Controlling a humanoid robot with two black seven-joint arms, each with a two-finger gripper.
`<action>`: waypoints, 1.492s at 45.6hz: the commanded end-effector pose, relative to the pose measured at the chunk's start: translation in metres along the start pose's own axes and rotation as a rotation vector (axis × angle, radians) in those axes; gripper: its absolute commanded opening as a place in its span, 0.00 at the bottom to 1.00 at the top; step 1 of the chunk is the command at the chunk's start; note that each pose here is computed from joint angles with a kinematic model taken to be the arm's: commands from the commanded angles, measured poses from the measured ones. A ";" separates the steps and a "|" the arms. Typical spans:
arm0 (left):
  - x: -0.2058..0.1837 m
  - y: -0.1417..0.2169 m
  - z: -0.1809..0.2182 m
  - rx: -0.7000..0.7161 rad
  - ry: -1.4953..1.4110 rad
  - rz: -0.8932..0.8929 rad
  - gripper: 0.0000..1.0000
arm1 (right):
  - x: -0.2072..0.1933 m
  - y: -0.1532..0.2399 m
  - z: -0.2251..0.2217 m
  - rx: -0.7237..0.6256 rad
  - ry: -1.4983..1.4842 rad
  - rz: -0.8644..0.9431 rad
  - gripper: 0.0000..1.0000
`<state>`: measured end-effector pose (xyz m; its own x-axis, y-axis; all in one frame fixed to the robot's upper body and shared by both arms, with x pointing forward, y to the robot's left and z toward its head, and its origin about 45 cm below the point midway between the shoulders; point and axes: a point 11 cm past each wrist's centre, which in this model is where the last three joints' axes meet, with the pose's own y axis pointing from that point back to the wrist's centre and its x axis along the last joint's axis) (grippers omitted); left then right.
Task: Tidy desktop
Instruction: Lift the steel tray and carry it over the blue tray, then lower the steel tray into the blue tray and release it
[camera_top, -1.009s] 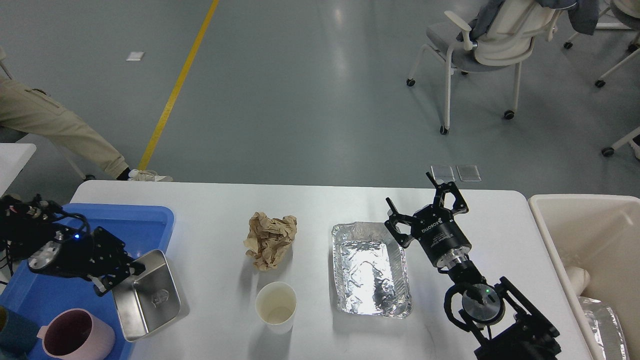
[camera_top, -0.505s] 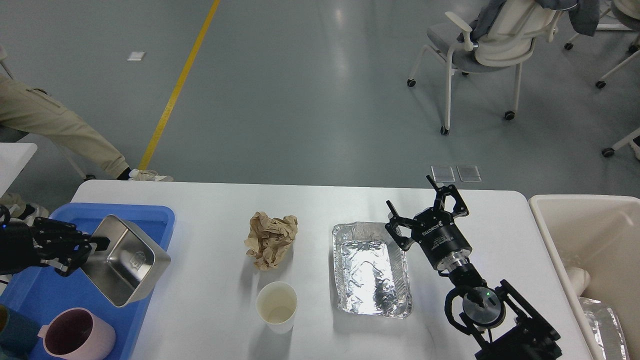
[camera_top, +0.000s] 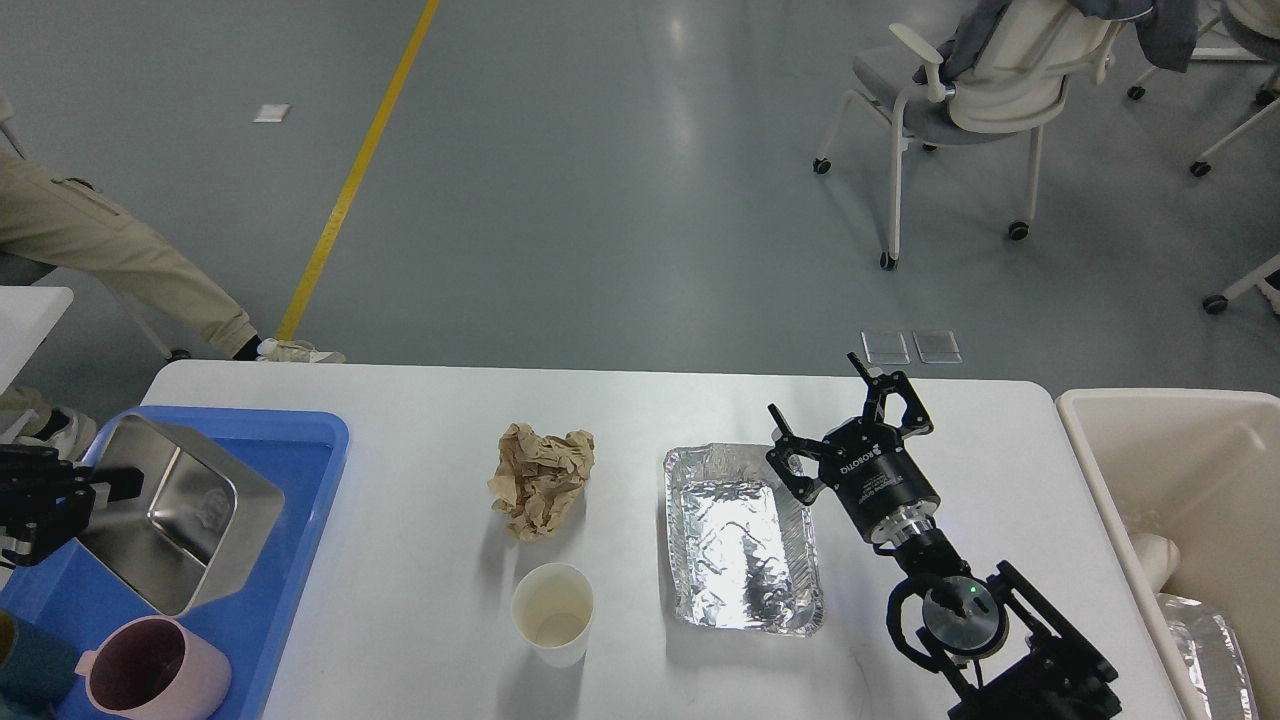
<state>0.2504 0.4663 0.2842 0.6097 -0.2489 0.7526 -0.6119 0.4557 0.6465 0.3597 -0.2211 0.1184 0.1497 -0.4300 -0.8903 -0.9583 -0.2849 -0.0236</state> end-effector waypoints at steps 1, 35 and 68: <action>0.017 0.015 -0.006 0.037 0.048 0.072 0.02 | 0.000 0.000 0.002 -0.003 -0.002 0.000 1.00; 0.009 0.065 -0.114 0.433 0.114 0.102 0.02 | -0.003 -0.002 0.003 -0.004 -0.005 -0.007 1.00; -0.065 -0.070 -0.145 0.466 0.003 -0.044 0.02 | 0.001 0.001 0.004 -0.007 -0.003 0.001 1.00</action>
<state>0.3299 0.5765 0.1849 0.6398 -0.2463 0.7280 -0.7488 0.0135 0.6626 0.3584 -0.2187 0.1160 0.1477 -0.4279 -0.8917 -0.9567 -0.2905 -0.0191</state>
